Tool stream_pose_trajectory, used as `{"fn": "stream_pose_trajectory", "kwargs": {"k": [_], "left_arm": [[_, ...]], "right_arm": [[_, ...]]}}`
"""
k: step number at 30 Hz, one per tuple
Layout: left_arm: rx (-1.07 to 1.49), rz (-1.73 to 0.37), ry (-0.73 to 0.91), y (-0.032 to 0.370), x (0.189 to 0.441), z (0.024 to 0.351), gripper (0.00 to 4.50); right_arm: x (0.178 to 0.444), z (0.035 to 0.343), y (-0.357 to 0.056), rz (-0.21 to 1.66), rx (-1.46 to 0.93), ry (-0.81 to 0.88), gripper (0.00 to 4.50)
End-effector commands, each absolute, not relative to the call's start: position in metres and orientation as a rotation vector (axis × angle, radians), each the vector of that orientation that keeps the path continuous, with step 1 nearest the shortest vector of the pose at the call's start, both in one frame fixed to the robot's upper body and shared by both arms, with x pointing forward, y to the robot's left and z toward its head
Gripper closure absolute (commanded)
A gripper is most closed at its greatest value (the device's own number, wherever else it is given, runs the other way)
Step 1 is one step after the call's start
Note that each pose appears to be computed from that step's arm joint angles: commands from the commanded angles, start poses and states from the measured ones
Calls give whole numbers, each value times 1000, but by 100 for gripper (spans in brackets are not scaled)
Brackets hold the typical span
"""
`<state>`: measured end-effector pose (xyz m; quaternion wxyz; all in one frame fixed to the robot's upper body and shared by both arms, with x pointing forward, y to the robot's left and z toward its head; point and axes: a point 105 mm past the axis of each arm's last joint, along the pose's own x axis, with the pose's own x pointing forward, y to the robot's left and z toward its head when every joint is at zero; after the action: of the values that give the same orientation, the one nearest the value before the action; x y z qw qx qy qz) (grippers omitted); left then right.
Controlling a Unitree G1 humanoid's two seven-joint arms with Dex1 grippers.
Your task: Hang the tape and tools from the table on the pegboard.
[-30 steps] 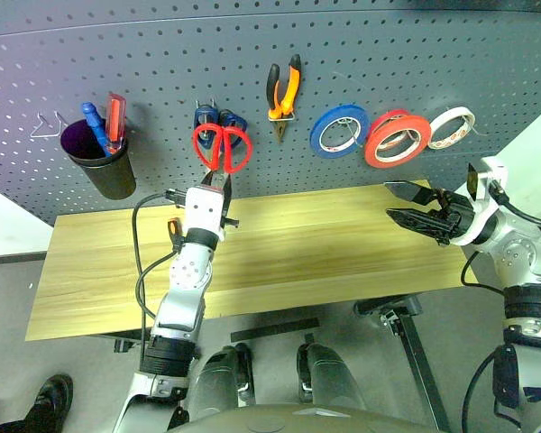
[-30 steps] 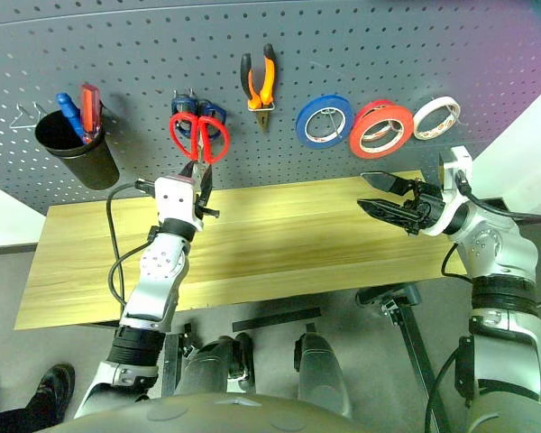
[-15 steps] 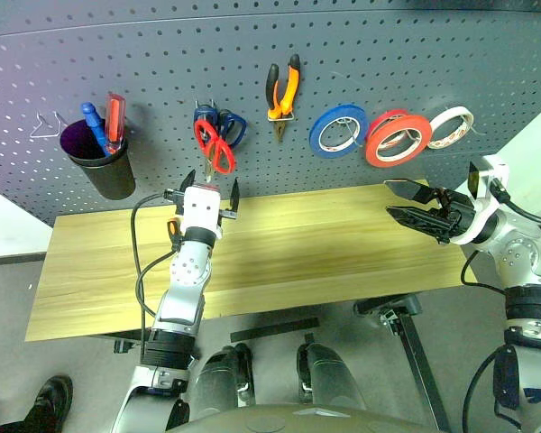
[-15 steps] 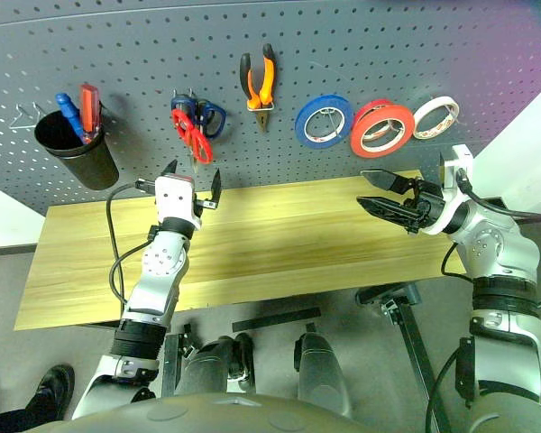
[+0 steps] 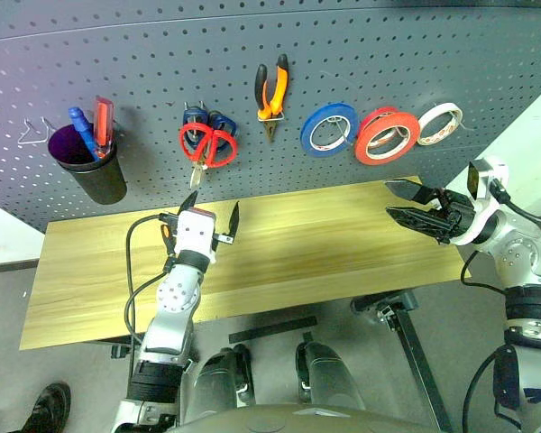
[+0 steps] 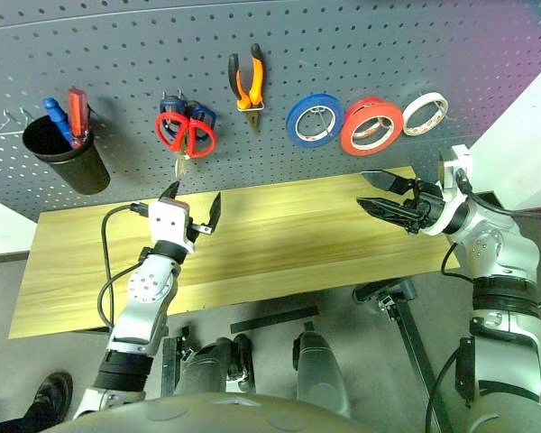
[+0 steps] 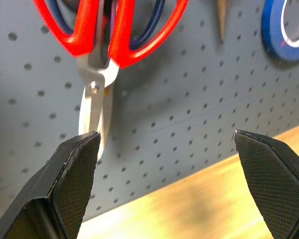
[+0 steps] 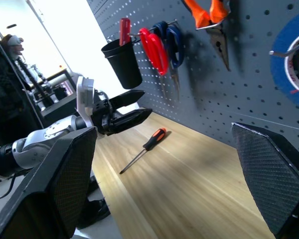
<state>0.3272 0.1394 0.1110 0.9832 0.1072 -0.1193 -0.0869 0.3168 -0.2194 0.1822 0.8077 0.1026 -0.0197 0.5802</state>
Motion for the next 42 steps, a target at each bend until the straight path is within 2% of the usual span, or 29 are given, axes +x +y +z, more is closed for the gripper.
{"fn": "stream_pose_trajectory", "kwargs": {"k": [1, 12, 17, 22, 33, 42], "left_arm": [[224, -175, -262, 146, 321, 119, 3], [234, -34, -83, 197, 315, 84, 3], [268, -7, -41, 208, 317, 74, 3], [285, 14, -42, 213, 321, 74, 3], [258, 45, 16, 223, 325, 62, 3], [228, 101, 106, 246, 332, 49, 3]], "right_arm": [[312, 191, -216, 1284, 168, -67, 0], [298, 197, -197, 1403, 125, -91, 0], [292, 196, -189, 1443, 75, -84, 0], [288, 198, -191, 1484, 140, -36, 0], [283, 202, -186, 1518, 91, -99, 0], [285, 206, -188, 1518, 130, -127, 0]]}}
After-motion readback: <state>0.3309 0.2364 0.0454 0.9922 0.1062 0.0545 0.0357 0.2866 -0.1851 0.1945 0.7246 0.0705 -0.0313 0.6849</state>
